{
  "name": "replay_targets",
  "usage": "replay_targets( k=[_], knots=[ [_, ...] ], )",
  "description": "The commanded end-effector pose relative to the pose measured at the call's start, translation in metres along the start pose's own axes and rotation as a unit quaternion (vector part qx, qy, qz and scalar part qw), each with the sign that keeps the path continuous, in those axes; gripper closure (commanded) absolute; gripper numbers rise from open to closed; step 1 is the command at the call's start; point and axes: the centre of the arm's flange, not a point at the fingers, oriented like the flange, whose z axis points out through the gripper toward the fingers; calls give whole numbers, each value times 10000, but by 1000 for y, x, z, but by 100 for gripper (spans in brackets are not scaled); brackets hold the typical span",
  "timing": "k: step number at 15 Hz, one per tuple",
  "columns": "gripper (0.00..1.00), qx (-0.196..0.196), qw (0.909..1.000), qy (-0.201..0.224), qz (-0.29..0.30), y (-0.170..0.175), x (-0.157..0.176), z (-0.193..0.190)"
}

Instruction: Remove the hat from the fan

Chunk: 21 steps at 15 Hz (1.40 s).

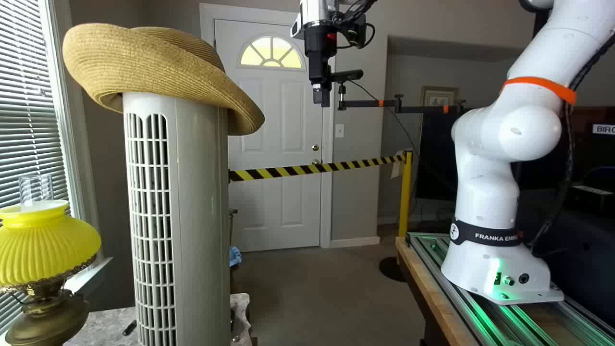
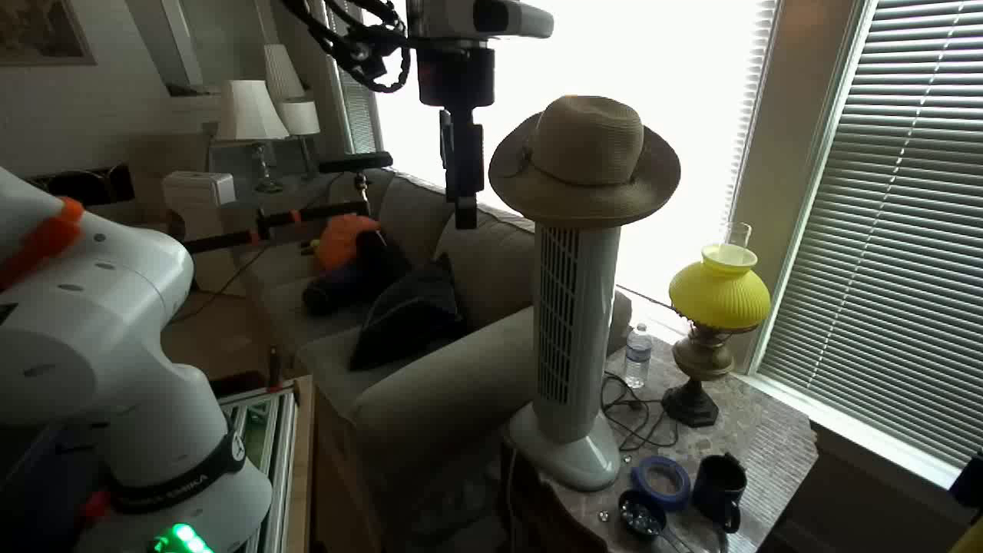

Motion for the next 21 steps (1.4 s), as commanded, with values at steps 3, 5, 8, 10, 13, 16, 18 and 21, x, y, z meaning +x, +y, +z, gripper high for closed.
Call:
replay_targets(
  k=[3,5,8,10,13,16,18,21],
  knots=[
    [0,0,10000,0,0,0,0,0],
    [0,0,10000,0,0,0,0,0],
    [0,62,9999,86,95,-5,15,-2],
    [0,265,9987,304,326,-11,40,-11],
    [0,662,9932,690,657,-25,79,-36],
    [0,1031,9843,1029,996,-38,112,-57],
    [0,1472,9730,1165,1341,-42,130,-72],
    [0,2108,9532,1293,1738,-42,150,-84]
  ],
)
